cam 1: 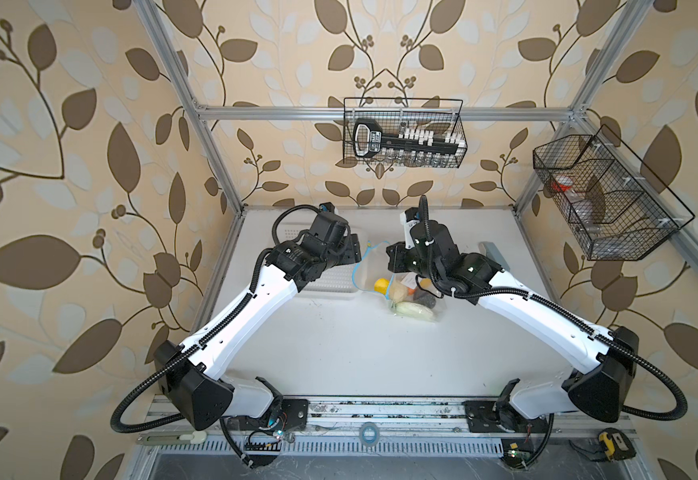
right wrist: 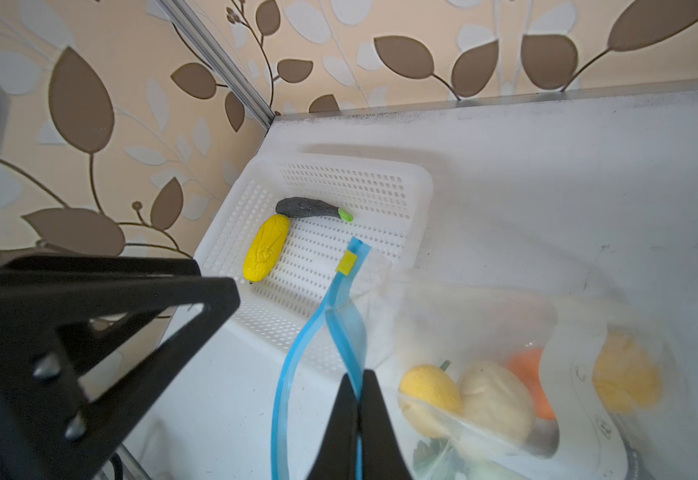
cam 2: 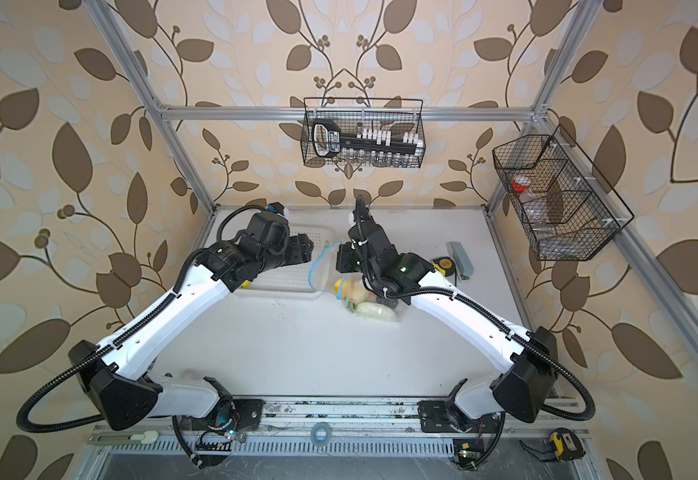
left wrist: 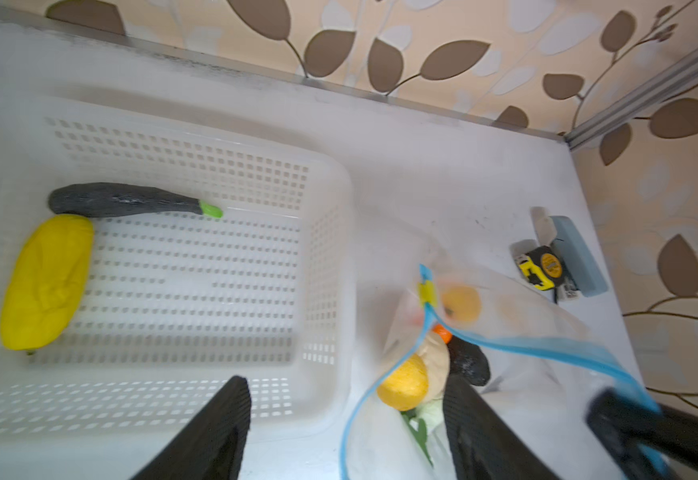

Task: Place the food in the zip-top bag and seal the zipper
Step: 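Withdraw the left gripper and lower it toward the yellow mango in the basket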

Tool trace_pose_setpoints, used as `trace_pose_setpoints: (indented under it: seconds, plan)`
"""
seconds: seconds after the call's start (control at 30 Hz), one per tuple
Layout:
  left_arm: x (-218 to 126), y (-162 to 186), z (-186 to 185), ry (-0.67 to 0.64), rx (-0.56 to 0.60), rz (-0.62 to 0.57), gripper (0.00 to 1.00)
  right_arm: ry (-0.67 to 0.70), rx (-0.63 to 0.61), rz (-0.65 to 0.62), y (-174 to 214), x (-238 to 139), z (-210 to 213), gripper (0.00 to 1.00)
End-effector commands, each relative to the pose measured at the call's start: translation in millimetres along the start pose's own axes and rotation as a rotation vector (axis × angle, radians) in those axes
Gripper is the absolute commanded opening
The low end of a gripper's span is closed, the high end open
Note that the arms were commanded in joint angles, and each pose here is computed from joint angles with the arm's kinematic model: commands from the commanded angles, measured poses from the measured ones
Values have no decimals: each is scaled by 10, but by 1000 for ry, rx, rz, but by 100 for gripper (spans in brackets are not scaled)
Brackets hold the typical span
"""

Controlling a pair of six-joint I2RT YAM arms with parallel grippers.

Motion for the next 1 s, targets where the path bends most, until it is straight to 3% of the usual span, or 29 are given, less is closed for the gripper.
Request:
trace_pose_setpoints:
  seconds: [0.0,0.17,0.33,0.43,0.67,0.97]
  plan:
    - [1,-105,341,-113,41,5,73,-16,0,9,39,-10,16,0]
    - [179,-185,789,-274,46,46,72,-23,2,6,41,-1,23,0]
    - [600,-140,1165,-462,87,153,66,-38,8,6,58,11,31,0]
    - [815,-139,1205,-437,63,179,64,-44,8,8,70,23,36,0]
    - [1193,-102,1519,-571,103,301,65,-54,8,9,84,13,38,0]
    - [1465,35,1991,-626,43,404,67,-66,9,16,103,21,40,0]
Point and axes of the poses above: each gripper's point midway between its finger pads, its own x axis out along the fingers, its own z axis along the line the jaws close on, y = z × x, the point moved 5 cm from there along -x, back along the fingers, and after that the axes turned 2 degrees about x, right-handed, at the moved point
